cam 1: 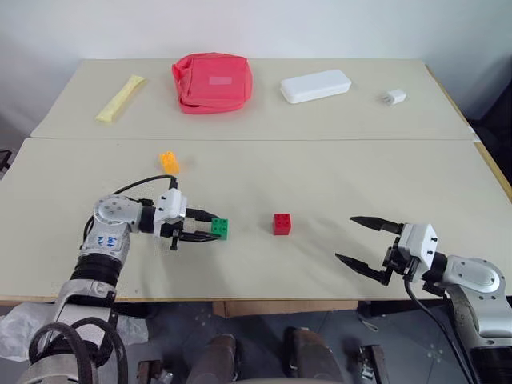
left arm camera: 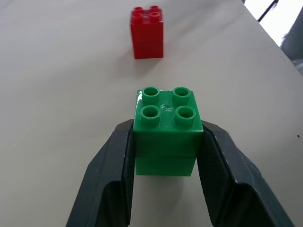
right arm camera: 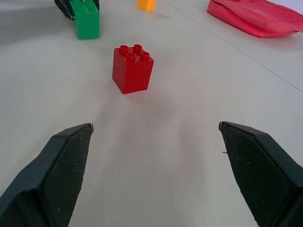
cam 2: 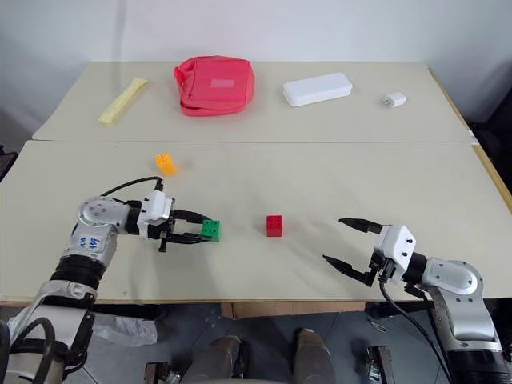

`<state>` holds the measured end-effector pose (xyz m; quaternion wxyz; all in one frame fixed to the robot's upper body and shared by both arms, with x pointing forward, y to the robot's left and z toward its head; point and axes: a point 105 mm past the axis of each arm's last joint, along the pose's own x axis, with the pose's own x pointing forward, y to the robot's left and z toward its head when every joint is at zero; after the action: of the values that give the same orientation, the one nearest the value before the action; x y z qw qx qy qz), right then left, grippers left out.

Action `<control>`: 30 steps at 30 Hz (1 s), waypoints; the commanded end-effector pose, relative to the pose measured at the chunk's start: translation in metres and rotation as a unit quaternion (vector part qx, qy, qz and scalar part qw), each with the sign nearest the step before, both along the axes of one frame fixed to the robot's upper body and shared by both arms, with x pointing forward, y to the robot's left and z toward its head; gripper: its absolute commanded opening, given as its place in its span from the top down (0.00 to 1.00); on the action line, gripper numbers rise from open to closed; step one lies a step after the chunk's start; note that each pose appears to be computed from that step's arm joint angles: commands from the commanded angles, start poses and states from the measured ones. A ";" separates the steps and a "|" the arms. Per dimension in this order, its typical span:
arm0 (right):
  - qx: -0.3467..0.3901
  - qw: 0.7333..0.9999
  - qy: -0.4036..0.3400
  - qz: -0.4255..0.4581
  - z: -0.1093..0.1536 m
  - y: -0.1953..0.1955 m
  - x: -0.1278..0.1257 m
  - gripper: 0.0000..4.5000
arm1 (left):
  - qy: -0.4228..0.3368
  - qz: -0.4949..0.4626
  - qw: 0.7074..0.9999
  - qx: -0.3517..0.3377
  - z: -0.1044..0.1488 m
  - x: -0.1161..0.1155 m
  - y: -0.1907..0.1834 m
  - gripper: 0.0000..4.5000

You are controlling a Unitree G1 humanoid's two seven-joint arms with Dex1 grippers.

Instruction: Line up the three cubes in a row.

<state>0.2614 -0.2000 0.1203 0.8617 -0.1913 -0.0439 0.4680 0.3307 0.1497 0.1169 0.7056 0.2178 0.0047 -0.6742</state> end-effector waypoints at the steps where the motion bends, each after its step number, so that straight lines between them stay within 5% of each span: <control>1: 0.012 1.000 -0.022 0.001 0.010 0.001 -0.005 0.00 | -0.017 -0.003 1.000 -0.018 0.008 0.008 -0.011 0.67; 11: 0.022 1.000 -0.007 0.020 0.007 0.007 -0.013 0.00 | -0.015 -0.011 0.999 -0.026 0.002 0.015 -0.030 0.67; 20: 0.024 0.999 -0.006 0.039 0.006 0.013 -0.017 0.00 | -0.052 0.057 0.994 -0.081 0.023 0.020 -0.004 0.04; 26: 0.042 0.996 -0.021 0.073 0.018 0.028 -0.016 0.00 | -0.065 0.158 0.980 -0.103 0.028 -0.007 0.044 0.04; 30: 0.095 0.988 -0.067 0.099 0.046 0.048 -0.005 0.00 | -0.085 0.324 0.928 -0.165 0.032 -0.040 0.093 0.02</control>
<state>0.2578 -0.1587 0.1489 0.8294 -0.1354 -0.1278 0.5268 0.2948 0.2292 0.1234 0.8882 0.1395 -0.0538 -0.4345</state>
